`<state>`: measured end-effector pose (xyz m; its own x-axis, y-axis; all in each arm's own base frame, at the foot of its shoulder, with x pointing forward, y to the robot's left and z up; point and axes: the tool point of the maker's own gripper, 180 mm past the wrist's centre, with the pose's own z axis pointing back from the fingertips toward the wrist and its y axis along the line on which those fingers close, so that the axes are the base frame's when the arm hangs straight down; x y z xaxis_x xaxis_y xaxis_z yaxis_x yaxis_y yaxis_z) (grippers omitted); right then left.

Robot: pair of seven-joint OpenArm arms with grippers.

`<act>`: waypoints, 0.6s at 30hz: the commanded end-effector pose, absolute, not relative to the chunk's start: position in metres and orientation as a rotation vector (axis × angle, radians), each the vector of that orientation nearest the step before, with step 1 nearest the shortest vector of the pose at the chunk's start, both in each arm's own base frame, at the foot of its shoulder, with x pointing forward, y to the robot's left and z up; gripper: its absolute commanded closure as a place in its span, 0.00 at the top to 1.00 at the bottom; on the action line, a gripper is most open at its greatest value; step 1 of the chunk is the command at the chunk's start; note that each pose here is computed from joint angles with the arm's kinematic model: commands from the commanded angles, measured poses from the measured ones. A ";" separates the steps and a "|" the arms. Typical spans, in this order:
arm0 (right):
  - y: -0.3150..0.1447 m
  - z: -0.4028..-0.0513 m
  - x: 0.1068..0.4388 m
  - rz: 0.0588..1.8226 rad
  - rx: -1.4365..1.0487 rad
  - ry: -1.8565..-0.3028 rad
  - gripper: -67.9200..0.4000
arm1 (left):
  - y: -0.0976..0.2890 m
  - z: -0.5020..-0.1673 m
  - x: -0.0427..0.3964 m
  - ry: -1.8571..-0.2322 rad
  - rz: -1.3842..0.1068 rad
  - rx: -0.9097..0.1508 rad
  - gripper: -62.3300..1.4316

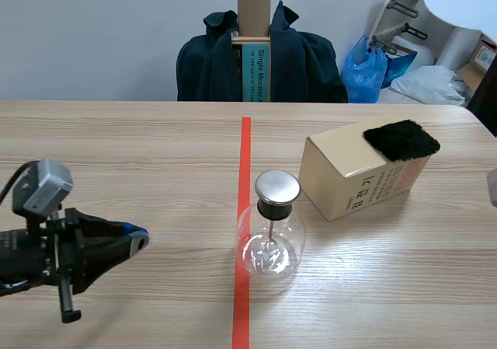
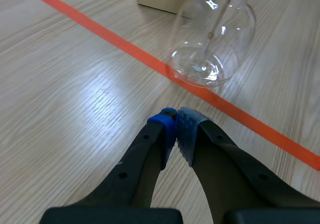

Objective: Do the electroscope experiment.
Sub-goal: 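Bring the plate to the electroscope and point at the metal foil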

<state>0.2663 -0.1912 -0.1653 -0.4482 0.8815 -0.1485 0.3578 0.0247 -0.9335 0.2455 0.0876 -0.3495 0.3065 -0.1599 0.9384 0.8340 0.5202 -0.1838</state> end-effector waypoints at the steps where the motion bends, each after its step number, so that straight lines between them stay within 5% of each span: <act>1: -0.195 -0.136 0.267 1.355 -1.367 -1.896 0.02 | 0.070 -0.338 0.251 -1.111 -0.768 -0.818 0.05; 9: -0.189 -0.121 0.262 1.239 -1.359 -1.971 0.02 | 0.026 -0.361 0.252 -1.112 -0.821 -0.822 0.05; 18: -0.177 -0.105 0.260 1.228 -1.378 -2.065 0.02 | 0.020 -0.365 0.256 -1.145 -0.824 -0.814 0.05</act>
